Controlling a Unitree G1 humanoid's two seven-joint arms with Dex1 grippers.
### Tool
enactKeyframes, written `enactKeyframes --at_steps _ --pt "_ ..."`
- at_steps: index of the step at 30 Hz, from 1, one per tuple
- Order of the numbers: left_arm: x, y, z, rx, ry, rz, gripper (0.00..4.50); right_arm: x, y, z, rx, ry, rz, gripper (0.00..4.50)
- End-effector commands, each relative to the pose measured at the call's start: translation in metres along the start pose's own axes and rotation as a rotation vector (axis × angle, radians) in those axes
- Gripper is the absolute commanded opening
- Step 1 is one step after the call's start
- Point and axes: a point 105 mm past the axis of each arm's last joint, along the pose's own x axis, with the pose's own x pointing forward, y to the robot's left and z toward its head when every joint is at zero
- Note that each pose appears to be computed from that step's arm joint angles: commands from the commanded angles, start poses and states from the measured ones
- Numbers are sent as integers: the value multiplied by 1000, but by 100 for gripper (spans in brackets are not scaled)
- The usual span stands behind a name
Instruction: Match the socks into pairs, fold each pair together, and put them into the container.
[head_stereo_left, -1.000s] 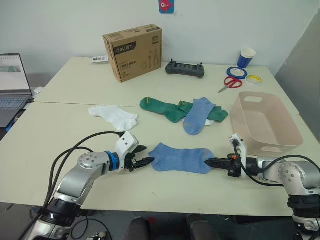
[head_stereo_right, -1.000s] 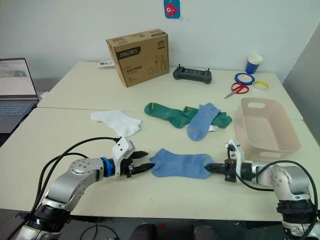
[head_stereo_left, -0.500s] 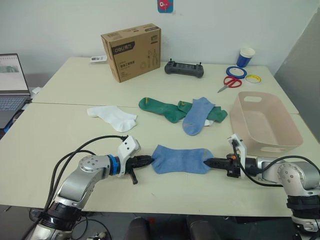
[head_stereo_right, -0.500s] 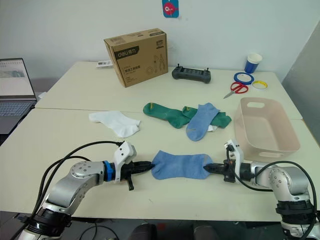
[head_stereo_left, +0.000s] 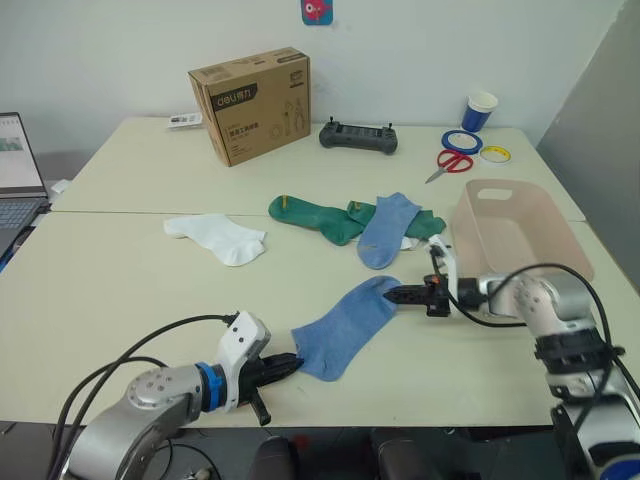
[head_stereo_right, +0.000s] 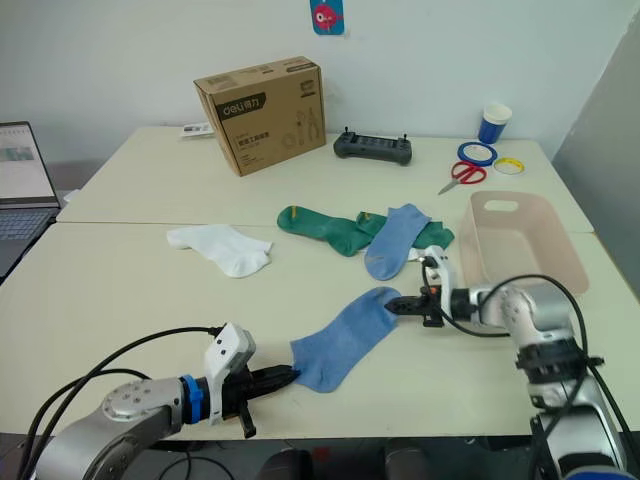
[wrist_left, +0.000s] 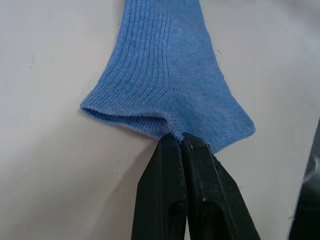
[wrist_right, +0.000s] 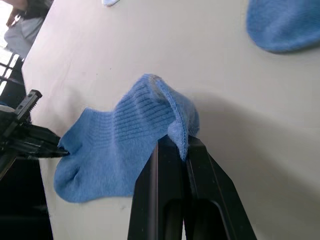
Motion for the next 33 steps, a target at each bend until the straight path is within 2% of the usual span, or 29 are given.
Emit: enactKeyframes --at_steps 1,5,7,11,14,17,18,19,25,27,29,33 --pt "-5 -16 9 -49 -41 -13 2 9 10 9 -96 56 76 0" --pt "-13 -29 -8 -116 29 -44 2 30 20 16 -183 144 146 0" --pt "-13 -24 -16 -110 60 -11 2 40 20 15 -226 194 162 0" --pt "-8 -21 -16 -112 48 18 2 51 14 18 -273 225 166 0" --pt "-5 -22 -18 -119 49 11 0 54 16 26 -288 213 181 67" --pt "-7 -18 -20 -103 55 18 0 49 16 31 -295 197 190 161" --pt "-9 -19 -22 -102 62 7 44 45 14 33 -300 189 183 199" --pt "-12 -20 -23 -101 69 -8 62 40 11 37 -307 175 172 232" --pt "-38 -3 -25 -55 119 -7 251 4 5 56 -355 73 112 444" --pt "-54 13 -14 0 140 -22 311 -18 11 57 -449 39 114 450" --pt "-63 24 5 72 137 -64 367 -33 22 44 -595 62 133 450" --pt "-54 57 39 207 100 -44 367 -35 41 6 -855 128 195 450"
